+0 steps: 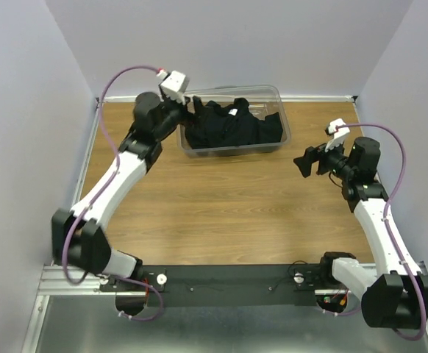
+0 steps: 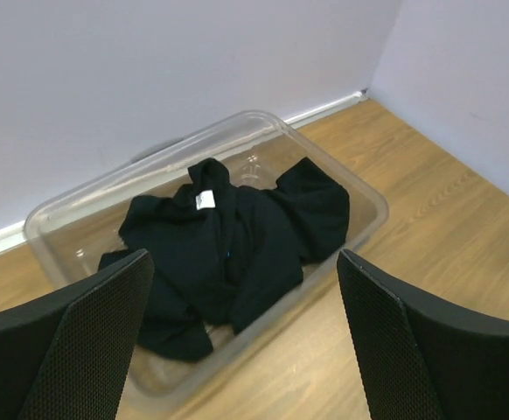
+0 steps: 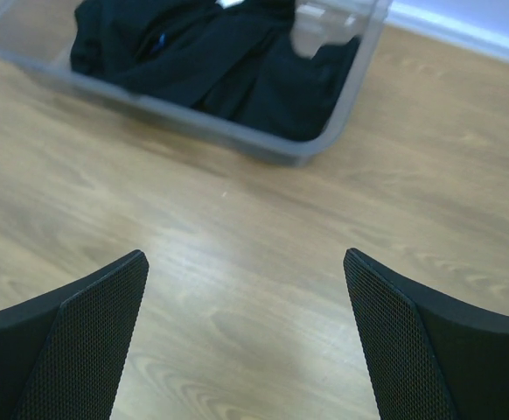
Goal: Fold and stack the t-shirts
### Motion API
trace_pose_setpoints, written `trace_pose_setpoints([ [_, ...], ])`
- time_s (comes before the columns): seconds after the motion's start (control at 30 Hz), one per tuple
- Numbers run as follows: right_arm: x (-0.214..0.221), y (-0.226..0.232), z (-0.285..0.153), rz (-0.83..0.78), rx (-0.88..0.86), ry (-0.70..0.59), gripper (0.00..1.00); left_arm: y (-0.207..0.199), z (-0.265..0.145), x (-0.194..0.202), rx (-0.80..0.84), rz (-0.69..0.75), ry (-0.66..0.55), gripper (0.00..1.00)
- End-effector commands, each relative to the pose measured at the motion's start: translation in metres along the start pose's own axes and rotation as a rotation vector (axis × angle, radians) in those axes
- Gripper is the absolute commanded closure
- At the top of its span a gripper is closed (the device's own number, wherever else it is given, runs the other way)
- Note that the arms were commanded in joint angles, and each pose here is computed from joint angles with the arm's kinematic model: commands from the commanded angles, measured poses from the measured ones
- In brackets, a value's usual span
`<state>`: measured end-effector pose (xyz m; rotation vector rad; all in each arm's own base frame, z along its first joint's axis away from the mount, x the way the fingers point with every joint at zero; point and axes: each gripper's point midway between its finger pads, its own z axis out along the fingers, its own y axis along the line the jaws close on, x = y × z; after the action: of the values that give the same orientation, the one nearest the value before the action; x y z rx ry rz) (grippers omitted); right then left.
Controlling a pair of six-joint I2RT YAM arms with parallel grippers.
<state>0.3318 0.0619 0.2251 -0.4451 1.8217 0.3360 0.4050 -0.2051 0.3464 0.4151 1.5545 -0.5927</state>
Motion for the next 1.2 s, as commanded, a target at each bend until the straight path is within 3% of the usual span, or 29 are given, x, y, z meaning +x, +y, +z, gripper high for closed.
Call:
trace_pose_setpoints([
  [0.0,0.015,0.017,0.001,0.019,-0.108,0.059,0.00,0.016,0.051,0.035,-0.070,-0.050,0.158,0.10],
  [0.03,0.015,0.018,0.000,0.022,-0.107,0.059,0.00,0.008,0.065,0.042,-0.062,-0.056,0.186,0.11],
  [0.07,0.018,0.018,0.000,0.024,-0.103,0.066,0.00,0.020,0.083,0.082,-0.114,-0.077,0.282,0.11],
  [0.1,0.019,0.017,0.000,0.028,-0.102,0.068,0.00,0.019,0.096,0.088,-0.124,-0.081,0.303,0.11],
  [0.13,0.020,0.017,0.000,0.027,-0.098,0.070,0.00,0.018,0.114,0.067,-0.131,-0.075,0.265,0.11],
  [0.17,0.021,0.016,0.001,0.035,-0.095,0.075,0.00,0.018,0.126,0.077,-0.153,-0.080,0.296,0.11],
  [0.2,0.022,0.016,0.002,0.043,-0.096,0.078,0.00,0.032,0.137,0.126,-0.216,-0.086,0.418,0.12],
  [0.23,0.022,0.017,0.002,0.044,-0.102,0.078,0.00,0.032,0.154,0.105,-0.218,-0.080,0.380,0.12],
  [0.3,0.022,0.016,0.002,0.047,-0.098,0.082,0.00,0.046,0.172,0.136,-0.293,-0.082,0.454,0.12],
  [0.37,0.021,0.015,0.002,0.048,-0.094,0.080,0.00,0.056,0.180,0.155,-0.343,-0.089,0.490,0.12],
  [0.4,0.020,0.015,0.002,0.046,-0.091,0.079,0.00,0.060,0.182,0.188,-0.360,-0.093,0.560,0.12],
  [0.57,0.020,0.016,0.001,0.047,-0.095,0.077,0.00,0.076,0.186,0.230,-0.434,-0.067,0.628,0.15],
  [0.63,0.019,0.017,0.001,0.048,-0.100,0.076,0.00,0.081,0.183,0.249,-0.454,-0.043,0.665,0.22],
  [0.73,0.018,0.016,0.001,0.046,-0.095,0.073,0.00,0.077,0.184,0.254,-0.437,-0.027,0.675,0.57],
  [0.77,0.018,0.015,0.001,0.046,-0.091,0.073,0.00,0.074,0.185,0.248,-0.427,-0.020,0.662,0.84],
  [0.83,0.018,0.016,0.000,0.044,-0.095,0.073,0.00,0.058,0.192,0.208,-0.378,-0.008,0.570,1.00],
  [0.9,0.018,0.015,0.000,0.045,-0.090,0.073,0.00,0.028,0.197,0.132,-0.308,0.015,0.408,1.00],
  [0.97,0.018,0.014,0.000,0.041,-0.083,0.074,0.00,0.004,0.192,0.081,-0.259,0.031,0.301,1.00],
  [1.0,0.017,0.014,-0.001,0.038,-0.077,0.070,0.00,-0.022,0.178,0.012,-0.207,0.032,0.155,1.00],
  [1.07,0.016,0.011,-0.002,0.030,-0.058,0.067,0.00,-0.048,0.156,-0.030,-0.140,0.042,0.062,1.00],
  [1.17,0.014,0.002,-0.004,0.028,-0.005,0.065,0.00,-0.116,0.081,-0.138,0.084,0.046,-0.175,1.00],
])
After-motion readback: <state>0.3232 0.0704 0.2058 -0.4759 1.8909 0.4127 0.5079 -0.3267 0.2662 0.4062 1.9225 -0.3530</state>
